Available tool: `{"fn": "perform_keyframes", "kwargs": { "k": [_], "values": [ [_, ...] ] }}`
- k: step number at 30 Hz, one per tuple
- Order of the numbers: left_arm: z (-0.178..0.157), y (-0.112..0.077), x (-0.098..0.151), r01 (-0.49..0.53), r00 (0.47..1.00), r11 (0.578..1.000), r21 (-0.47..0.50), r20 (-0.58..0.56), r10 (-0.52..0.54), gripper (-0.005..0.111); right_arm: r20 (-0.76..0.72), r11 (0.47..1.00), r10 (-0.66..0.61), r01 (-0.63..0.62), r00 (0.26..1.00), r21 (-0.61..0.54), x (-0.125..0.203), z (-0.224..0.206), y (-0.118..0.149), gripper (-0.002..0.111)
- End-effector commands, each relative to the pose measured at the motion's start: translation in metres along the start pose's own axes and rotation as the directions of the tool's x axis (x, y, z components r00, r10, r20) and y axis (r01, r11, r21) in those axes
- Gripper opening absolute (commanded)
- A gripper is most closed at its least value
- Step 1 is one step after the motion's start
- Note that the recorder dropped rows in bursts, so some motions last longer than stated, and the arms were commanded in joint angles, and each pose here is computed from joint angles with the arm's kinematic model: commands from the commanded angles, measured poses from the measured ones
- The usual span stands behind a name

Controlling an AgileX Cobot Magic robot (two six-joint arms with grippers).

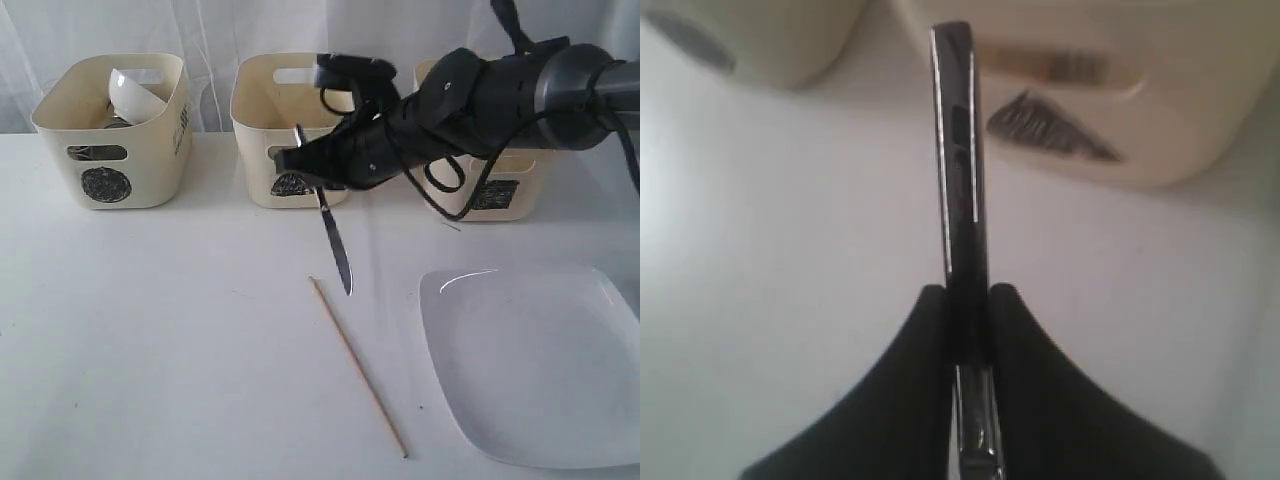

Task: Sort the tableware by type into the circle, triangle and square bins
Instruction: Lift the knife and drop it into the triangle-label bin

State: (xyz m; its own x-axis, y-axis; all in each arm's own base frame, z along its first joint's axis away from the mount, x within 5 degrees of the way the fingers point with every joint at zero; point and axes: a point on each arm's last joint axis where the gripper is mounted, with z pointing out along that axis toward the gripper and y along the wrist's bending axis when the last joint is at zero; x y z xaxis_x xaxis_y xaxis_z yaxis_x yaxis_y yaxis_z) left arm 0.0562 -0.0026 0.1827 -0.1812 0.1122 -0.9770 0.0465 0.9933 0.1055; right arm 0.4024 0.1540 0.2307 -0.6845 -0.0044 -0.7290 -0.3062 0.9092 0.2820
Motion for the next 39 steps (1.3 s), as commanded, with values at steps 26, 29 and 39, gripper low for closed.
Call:
{"fn": "perform_keyframes", "kwargs": {
  "k": [26, 29, 39],
  "values": [
    [0.0, 0.0, 0.001, 0.004, 1.0, 1.0, -0.004, 0.004, -0.004, 0.0, 0.587, 0.972, 0.186, -0.236, 0.788, 0.009, -0.13, 0.04, -0.044, 0.0],
    [0.0, 0.0, 0.001, 0.004, 1.0, 1.0, -0.004, 0.004, -0.004, 0.0, 0.587, 0.975, 0.179, -0.223, 0.79, 0.002, -0.131, 0.058, -0.047, 0.0],
    [0.0, 0.0, 0.001, 0.004, 1.0, 1.0, -0.004, 0.004, -0.004, 0.0, 0.472, 0.995, 0.096, -0.088, 0.877, -0.038, -0.134, 0.053, -0.031, 0.03]
  ]
}}
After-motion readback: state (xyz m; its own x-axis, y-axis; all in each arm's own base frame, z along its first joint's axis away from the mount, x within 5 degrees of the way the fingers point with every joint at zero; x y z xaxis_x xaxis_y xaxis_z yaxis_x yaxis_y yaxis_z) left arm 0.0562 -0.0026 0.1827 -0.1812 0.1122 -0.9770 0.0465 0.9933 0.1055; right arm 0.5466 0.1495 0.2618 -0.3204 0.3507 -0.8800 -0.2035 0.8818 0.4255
